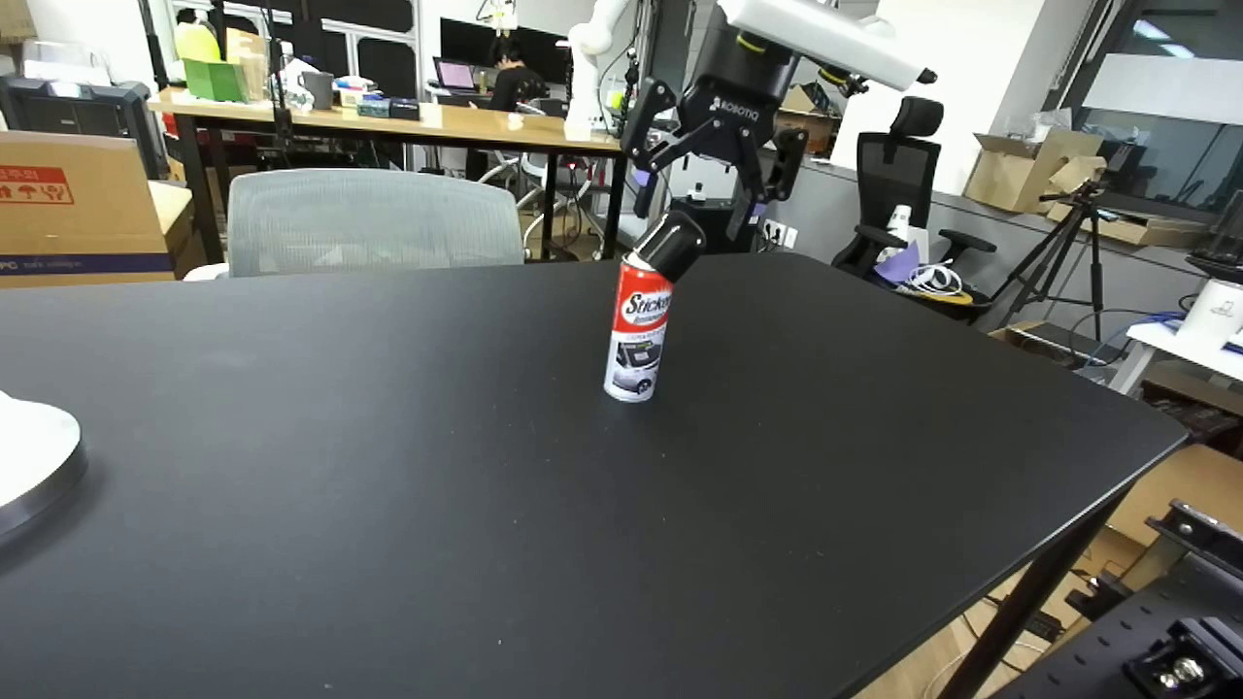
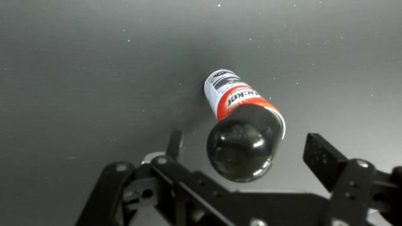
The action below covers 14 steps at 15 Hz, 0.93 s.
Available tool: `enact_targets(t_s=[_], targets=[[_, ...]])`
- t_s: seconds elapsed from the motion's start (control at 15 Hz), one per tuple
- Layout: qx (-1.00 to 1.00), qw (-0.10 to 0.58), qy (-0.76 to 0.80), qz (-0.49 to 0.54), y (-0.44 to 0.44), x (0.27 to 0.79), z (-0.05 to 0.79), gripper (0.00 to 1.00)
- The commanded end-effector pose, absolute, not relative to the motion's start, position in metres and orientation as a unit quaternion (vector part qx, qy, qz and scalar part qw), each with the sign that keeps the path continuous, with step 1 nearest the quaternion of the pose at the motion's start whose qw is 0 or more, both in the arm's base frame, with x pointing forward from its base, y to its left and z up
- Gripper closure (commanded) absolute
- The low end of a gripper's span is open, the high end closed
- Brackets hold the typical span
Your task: Remove the lid from the spray tin
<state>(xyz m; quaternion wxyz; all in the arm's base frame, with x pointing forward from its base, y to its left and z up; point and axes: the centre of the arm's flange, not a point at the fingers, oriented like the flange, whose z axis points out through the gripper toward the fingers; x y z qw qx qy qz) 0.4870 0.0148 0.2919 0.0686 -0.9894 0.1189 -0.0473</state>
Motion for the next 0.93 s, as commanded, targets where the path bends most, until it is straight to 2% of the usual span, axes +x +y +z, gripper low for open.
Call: enact_targets(t_s=[0.0, 0.07, 0.13, 0.4, 0.87], targets=[[-0.986, 0.077, 0.138, -0.051, 0.012, 0.489, 0.288, 0.29], [-0.986, 0.078, 0.138, -0.051, 0.012, 0.489, 0.287, 0.29], [-0.986, 0.078, 0.14, -0.052, 0.012, 0.49, 0.287, 0.35], [-0.985, 0.08, 0.144, -0.056, 0.01, 0.491, 0.286, 0.65], [-0.988, 0.071, 0.13, -0.048, 0.016, 0.485, 0.3, 0.66]])
